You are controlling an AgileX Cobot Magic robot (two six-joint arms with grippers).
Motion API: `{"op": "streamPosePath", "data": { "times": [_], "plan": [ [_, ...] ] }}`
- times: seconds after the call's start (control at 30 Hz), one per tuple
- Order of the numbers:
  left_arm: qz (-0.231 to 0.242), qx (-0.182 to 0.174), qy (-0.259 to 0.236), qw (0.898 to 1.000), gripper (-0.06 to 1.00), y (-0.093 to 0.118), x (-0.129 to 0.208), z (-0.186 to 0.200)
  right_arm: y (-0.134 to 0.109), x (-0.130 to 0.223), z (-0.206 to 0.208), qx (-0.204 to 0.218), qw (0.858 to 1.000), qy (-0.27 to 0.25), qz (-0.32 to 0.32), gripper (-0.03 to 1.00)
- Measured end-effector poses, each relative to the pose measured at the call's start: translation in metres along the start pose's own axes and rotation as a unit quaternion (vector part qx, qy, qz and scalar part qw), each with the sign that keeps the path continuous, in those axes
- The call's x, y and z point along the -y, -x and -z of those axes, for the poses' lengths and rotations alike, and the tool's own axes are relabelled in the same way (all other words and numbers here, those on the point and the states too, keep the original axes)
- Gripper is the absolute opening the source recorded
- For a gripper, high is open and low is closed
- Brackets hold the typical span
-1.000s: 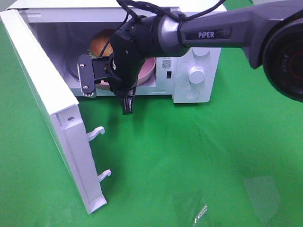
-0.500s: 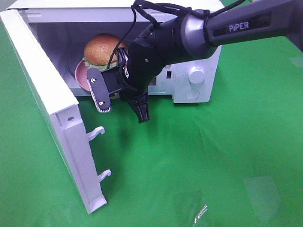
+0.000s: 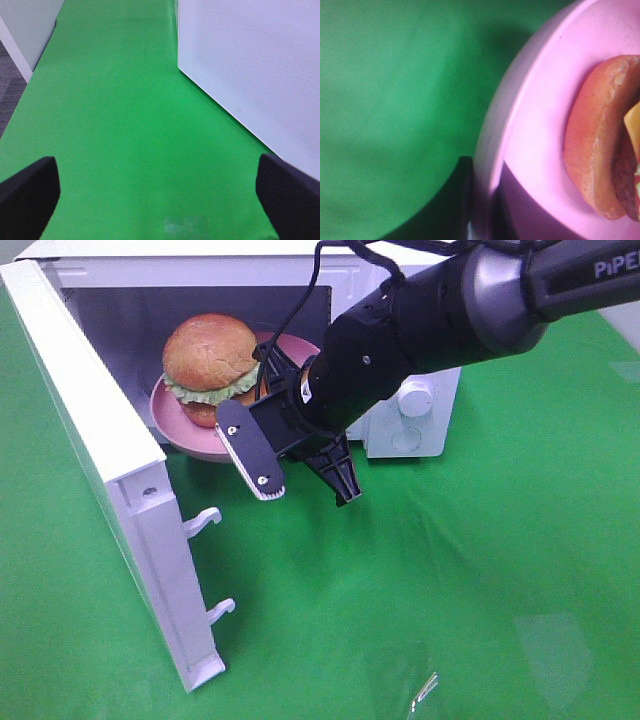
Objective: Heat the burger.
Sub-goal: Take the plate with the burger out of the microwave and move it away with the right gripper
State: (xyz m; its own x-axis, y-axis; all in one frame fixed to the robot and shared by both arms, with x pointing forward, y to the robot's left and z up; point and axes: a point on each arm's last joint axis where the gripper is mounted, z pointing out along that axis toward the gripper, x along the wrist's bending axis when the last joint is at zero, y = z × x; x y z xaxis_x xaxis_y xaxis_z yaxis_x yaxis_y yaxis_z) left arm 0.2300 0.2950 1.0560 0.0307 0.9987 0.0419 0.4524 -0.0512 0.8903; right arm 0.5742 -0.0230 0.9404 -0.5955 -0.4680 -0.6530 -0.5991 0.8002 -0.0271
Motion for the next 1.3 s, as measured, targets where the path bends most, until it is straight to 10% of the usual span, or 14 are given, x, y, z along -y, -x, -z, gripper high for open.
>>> {"op": "streamPosePath", "data": {
  "times": [1.3],
  "plan": [
    [0.000, 0.000, 0.000, 1.000, 0.99, 0.000, 0.000, 0.000, -0.090, 0.010, 0.108, -0.004, 1.000, 0.009, -0.020, 0.08]
  ]
}}
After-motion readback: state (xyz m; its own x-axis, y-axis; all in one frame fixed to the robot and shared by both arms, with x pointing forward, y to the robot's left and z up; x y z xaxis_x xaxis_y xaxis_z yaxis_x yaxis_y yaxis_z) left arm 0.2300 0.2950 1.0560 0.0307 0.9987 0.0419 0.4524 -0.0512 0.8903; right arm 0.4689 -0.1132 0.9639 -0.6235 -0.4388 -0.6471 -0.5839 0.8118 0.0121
